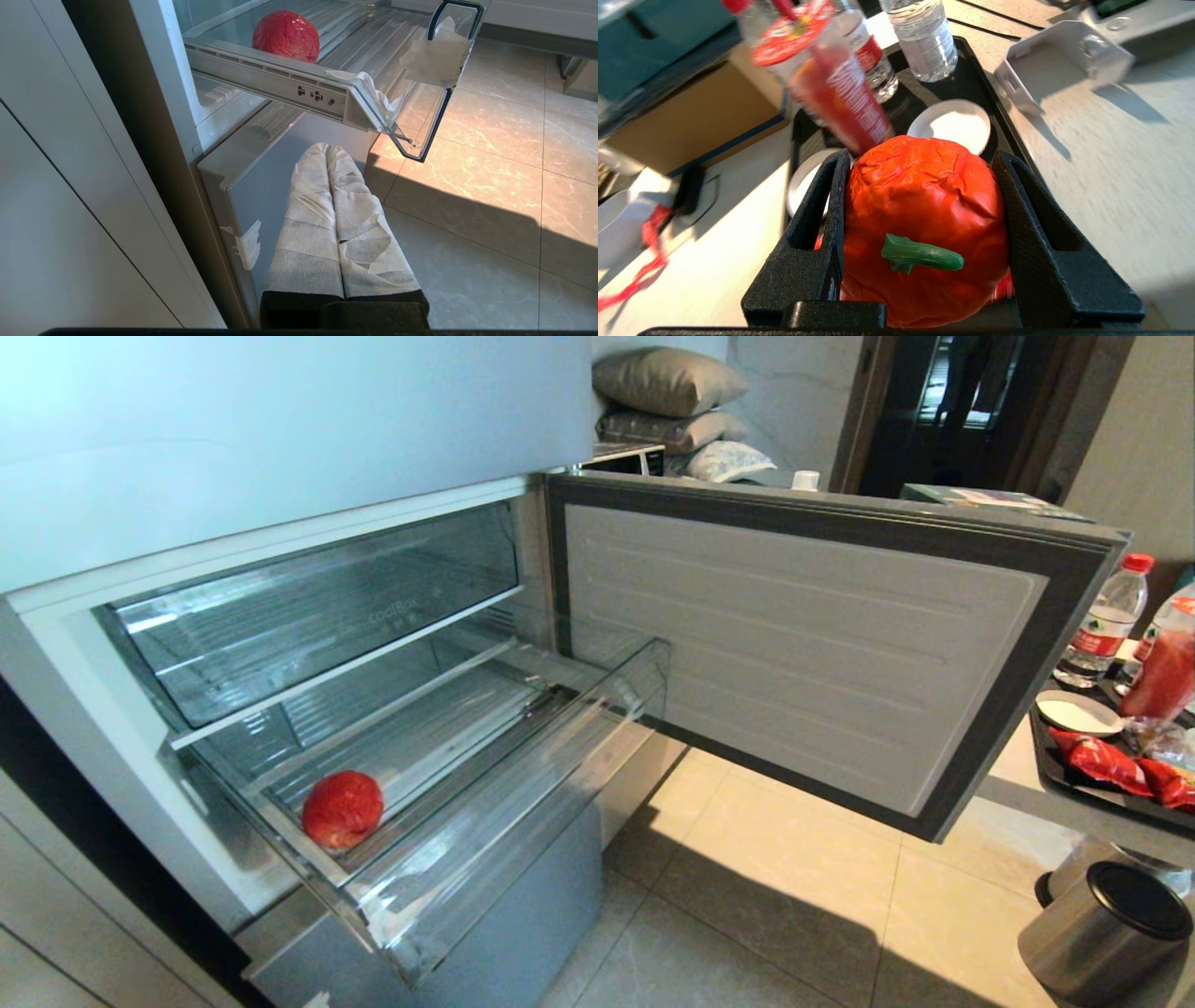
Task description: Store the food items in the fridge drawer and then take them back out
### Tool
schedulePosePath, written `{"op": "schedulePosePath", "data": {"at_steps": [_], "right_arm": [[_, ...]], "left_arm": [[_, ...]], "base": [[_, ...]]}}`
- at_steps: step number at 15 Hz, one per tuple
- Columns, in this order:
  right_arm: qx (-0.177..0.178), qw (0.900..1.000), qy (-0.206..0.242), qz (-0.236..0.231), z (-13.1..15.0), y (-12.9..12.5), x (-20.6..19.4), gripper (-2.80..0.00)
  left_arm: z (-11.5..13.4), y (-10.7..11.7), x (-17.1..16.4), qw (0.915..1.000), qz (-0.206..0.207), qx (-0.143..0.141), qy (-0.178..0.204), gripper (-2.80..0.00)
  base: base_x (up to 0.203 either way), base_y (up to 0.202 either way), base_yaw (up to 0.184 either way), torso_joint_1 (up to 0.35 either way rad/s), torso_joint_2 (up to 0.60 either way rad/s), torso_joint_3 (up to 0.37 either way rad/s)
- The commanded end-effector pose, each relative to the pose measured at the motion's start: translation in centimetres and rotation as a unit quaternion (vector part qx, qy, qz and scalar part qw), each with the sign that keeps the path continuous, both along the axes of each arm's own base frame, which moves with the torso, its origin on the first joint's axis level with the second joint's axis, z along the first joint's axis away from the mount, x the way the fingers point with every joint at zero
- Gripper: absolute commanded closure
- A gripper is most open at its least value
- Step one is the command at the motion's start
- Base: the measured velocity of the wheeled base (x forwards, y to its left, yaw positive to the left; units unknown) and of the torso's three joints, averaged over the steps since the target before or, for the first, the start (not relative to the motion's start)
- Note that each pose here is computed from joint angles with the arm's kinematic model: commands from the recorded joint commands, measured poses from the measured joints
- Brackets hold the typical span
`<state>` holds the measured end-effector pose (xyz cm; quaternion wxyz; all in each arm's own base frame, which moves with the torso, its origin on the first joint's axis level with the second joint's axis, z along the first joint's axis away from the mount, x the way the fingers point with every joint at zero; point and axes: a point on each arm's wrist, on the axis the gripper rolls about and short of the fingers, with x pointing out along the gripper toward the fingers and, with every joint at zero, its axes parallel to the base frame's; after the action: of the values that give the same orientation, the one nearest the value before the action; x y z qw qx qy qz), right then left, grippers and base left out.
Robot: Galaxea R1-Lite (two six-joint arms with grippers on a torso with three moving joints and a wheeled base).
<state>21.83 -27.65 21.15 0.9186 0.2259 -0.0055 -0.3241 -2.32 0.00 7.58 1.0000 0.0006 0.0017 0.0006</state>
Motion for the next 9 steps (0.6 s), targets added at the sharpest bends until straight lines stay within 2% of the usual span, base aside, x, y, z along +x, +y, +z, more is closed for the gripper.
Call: {"op": "schedulePosePath", "data": {"at_steps": [1,6,9], "right_arm": [[0.023,1.0,0.015,0.004,-3.4,-3.6,2.8,0.0],[0.01,1.0,0.002,0.011,-5.4,-7.8,6.5,0.0],[0.007,1.0,-0.002,0.019,-7.1,-9.3,8.6,0.0]], "left_arm": [[0.0,0.0,0.0,1.0,0.0,0.0,0.0,0.0],[0.0,0.0,0.0,1.0,0.0,0.0,0.0,0.0],[0.0,0.0,0.0,1.0,0.0,0.0,0.0,0.0]], "base": [[0.0,0.0,0.0,0.0,0.0,0.0],[0.0,0.0,0.0,0.0,0.0,0.0],[0.0,0.0,0.0,0.0,0.0,0.0]]}}
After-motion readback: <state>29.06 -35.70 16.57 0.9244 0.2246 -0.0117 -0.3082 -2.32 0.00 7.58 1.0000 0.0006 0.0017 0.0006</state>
